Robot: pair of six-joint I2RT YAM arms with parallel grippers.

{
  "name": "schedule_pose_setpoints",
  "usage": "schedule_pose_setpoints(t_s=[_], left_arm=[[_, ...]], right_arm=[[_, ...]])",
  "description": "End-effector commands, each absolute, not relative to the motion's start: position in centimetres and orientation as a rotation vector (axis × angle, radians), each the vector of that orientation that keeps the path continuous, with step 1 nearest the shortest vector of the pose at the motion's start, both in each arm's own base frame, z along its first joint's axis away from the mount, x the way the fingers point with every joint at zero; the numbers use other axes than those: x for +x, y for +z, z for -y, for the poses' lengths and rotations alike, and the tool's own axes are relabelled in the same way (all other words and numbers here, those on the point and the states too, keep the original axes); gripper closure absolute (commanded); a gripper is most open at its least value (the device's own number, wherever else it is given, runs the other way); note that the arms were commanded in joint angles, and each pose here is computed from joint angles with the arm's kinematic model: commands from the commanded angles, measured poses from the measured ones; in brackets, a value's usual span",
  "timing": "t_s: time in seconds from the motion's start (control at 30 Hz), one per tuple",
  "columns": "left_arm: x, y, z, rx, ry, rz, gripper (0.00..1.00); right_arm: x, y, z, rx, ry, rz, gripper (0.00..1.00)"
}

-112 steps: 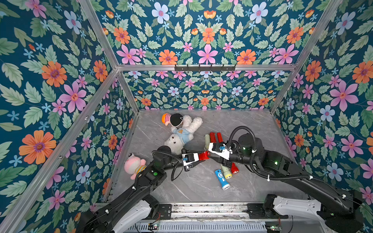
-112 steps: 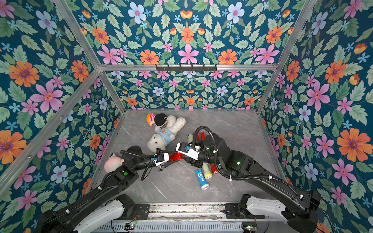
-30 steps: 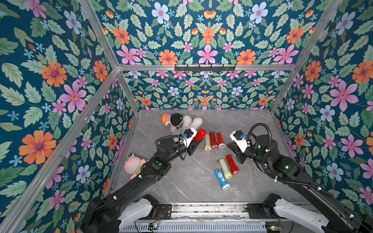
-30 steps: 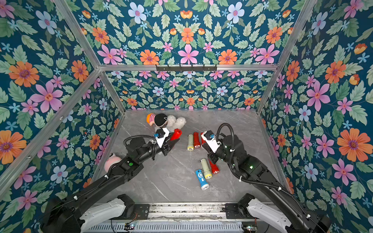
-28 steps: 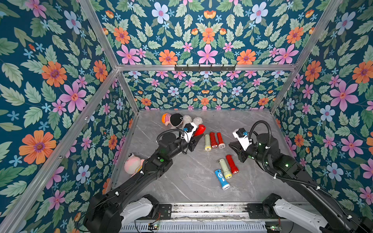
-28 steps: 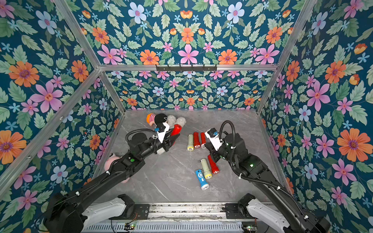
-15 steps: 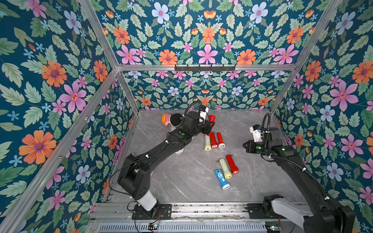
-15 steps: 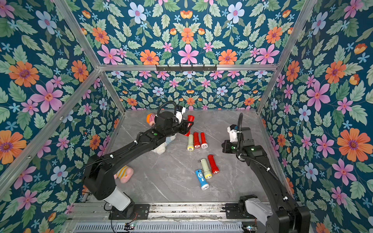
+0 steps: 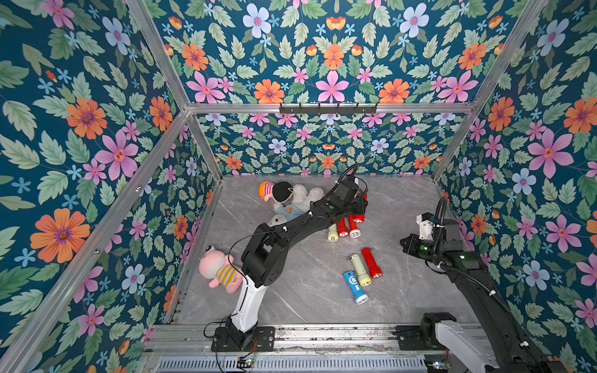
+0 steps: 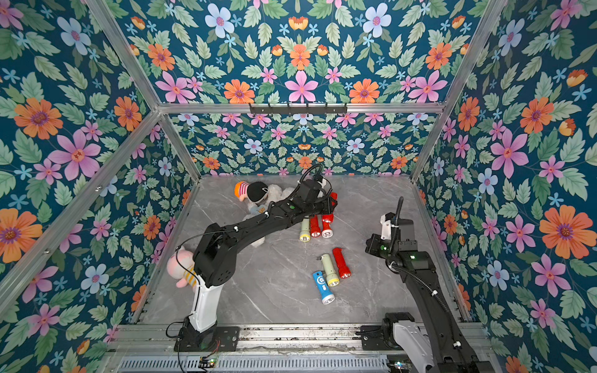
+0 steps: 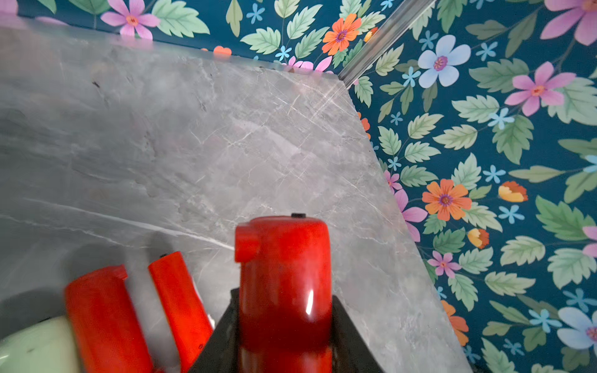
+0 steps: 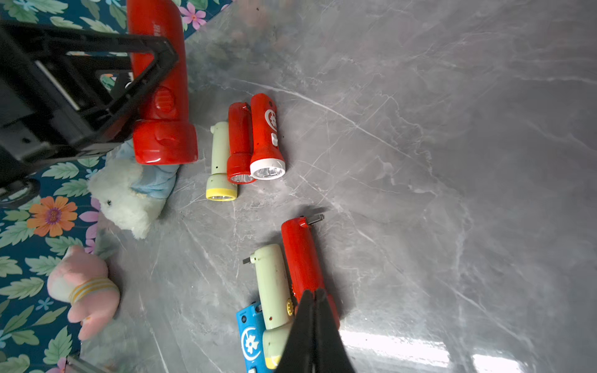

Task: Close the plug at the bottom of the flashlight
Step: Place the flashlight at the center of the board.

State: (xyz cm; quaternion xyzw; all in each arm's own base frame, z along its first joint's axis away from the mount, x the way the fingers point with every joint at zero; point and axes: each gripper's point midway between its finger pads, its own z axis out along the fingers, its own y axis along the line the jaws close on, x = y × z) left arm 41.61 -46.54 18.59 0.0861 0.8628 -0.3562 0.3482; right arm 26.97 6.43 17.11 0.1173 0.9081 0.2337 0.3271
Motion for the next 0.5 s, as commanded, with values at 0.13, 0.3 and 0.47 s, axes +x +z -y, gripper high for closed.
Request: schedule_pose_setpoints(t_s=[0.13,0.3,0.47], left_arm=[[41.9,15.9,50.6,0.067,-1.026,-2.316,1.0],[42.2,12.4,50.6,-0.05,-0.971,-2.379,1.0],[42.0,10.1,49.8,-0.103,-0.865,-2.417,1.0]], right_arm=[[27.1,16.7,-6.0,0.374,0.602,-2.365,1.0],[27.0,16.3,-6.4,0.372,0.633,-2.368,1.0],[27.0,16.5,-6.4,0.368,0.637,-2.357,1.0]])
